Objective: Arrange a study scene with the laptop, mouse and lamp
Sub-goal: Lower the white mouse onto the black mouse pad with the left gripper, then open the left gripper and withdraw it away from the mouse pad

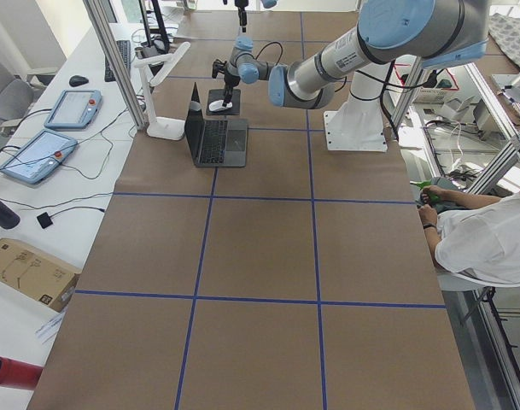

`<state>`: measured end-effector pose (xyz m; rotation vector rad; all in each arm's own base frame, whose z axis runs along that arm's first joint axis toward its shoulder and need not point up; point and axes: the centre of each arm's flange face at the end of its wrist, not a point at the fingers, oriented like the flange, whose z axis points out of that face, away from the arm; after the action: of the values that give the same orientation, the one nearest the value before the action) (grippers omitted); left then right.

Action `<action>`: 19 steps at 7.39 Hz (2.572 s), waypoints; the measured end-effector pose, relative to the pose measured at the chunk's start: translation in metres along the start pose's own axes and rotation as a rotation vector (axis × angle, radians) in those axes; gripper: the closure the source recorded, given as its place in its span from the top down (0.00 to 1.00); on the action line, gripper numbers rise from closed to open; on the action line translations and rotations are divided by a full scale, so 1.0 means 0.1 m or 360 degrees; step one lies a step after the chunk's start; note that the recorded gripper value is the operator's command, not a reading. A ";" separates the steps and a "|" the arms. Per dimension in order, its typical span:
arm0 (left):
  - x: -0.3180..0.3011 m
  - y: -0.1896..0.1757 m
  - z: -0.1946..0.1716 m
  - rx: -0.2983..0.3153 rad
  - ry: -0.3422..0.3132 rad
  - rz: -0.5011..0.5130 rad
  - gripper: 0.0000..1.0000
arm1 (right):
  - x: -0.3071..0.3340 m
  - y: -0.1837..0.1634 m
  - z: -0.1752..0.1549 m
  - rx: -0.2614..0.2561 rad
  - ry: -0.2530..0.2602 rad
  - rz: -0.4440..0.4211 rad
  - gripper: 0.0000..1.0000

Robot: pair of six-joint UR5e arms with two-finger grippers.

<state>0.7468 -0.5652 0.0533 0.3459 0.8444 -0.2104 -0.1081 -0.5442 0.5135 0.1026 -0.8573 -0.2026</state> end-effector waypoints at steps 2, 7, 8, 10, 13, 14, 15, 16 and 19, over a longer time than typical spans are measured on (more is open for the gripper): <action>0.01 -0.31 -0.23 -0.0037 0.0059 0.0020 1.00 | -0.02 -0.06 0.00 0.0004 0.0000 -0.0004 0.98; -1.51 -1.08 -1.08 -0.0387 0.0001 0.0207 1.00 | -0.05 -0.22 -0.09 0.0057 0.0087 -0.0019 0.99; -2.08 -1.16 -1.13 -0.0412 -0.0007 0.0264 1.00 | -0.03 -0.23 -0.12 0.0065 0.0095 -0.0013 0.99; -3.56 -1.41 -1.32 -0.0484 0.0028 0.0375 1.00 | 0.04 -0.22 -0.18 0.0073 0.0098 0.0004 0.99; -5.82 -1.54 -1.65 -0.0513 0.0005 0.0528 1.00 | 0.23 0.01 -0.15 0.0061 0.0108 0.0062 0.99; -6.46 -1.53 -1.75 -0.0537 0.0022 0.0539 1.00 | 0.26 0.08 -0.17 0.0063 0.0109 0.0069 0.99; -6.95 -1.48 -1.82 -0.0552 0.0025 0.0526 1.00 | 0.25 0.15 -0.21 0.0074 0.0109 0.0066 0.99; -7.33 -1.40 -1.86 -0.0568 0.0012 0.0494 1.00 | 0.24 0.21 -0.27 0.0090 0.0109 0.0065 0.99; -8.14 -1.14 -1.94 -0.0598 -0.0043 0.0437 1.00 | 0.28 0.32 -0.45 0.0134 0.0109 0.0082 0.99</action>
<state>0.0485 -0.5605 0.5291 0.1028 0.7818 0.1983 -0.0522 -0.5185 0.5102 0.1652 -0.7992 -0.1142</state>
